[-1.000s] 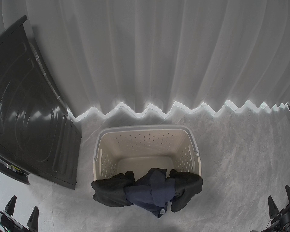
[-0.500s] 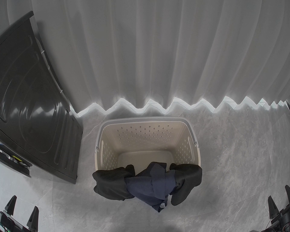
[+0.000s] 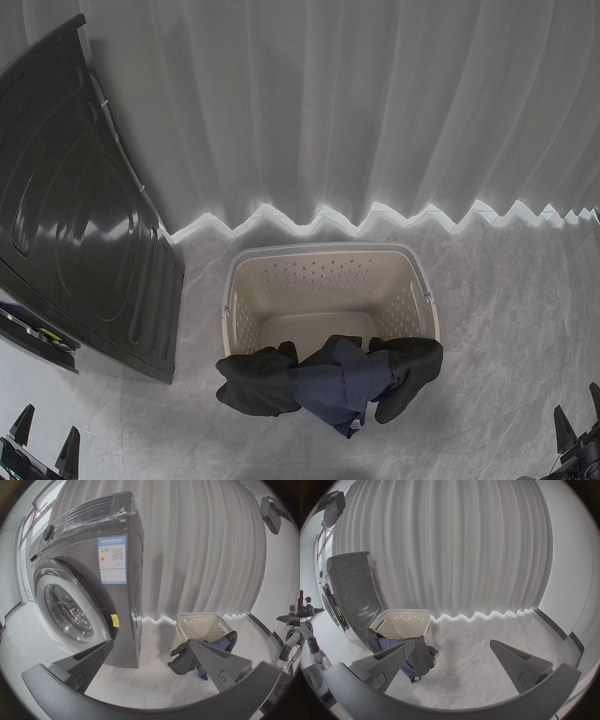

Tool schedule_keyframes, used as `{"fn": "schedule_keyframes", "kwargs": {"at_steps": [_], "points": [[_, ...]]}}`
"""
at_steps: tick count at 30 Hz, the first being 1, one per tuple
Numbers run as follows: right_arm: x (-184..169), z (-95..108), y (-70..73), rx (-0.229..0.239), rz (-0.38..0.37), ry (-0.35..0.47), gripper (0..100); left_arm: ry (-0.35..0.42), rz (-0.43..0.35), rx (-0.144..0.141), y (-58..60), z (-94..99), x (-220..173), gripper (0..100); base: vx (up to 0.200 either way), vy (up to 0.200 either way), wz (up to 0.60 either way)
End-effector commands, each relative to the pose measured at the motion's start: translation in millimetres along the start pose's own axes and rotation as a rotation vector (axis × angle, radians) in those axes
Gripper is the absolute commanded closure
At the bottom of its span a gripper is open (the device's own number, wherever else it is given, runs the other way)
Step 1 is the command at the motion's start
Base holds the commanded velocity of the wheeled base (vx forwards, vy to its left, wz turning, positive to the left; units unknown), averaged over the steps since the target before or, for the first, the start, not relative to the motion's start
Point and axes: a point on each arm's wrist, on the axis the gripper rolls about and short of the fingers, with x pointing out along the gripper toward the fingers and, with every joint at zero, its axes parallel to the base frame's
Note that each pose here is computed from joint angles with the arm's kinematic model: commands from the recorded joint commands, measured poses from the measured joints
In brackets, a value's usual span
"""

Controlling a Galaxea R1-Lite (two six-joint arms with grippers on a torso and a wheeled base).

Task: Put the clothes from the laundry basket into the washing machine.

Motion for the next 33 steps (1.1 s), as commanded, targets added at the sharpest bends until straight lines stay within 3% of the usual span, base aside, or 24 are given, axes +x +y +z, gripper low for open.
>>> {"fn": "schedule_keyframes", "kwargs": {"at_steps": [1,9,24,30,33], "points": [[0.1,-5.3,0.0,0.0,0.001,0.001,0,0.001,0.0,0.0,0.3,-4.7,0.1,0,0.0,0.0,0.0],[0.1,-5.3,0.0,0.0,0.001,0.001,0,-0.001,0.0,0.0,0.3,-4.8,0.0,0,0.0,0.0,0.0],[0.1,-5.3,0.0,0.0,0.001,0.001,0,-0.001,0.0,0.0,0.3,-4.8,0.0,0,-0.2,0.0,0.0],[0.1,-5.3,0.0,0.0,0.001,0.001,0,-0.001,0.0,0.0,0.3,-4.8,0.0,0,0.0,0.0,0.0],[0.1,-5.1,0.0,0.0,0.001,0.0,0,0.001,0.0,0.0,0.3,-4.7,0.1,0,0.0,0.2,0.0]]}}
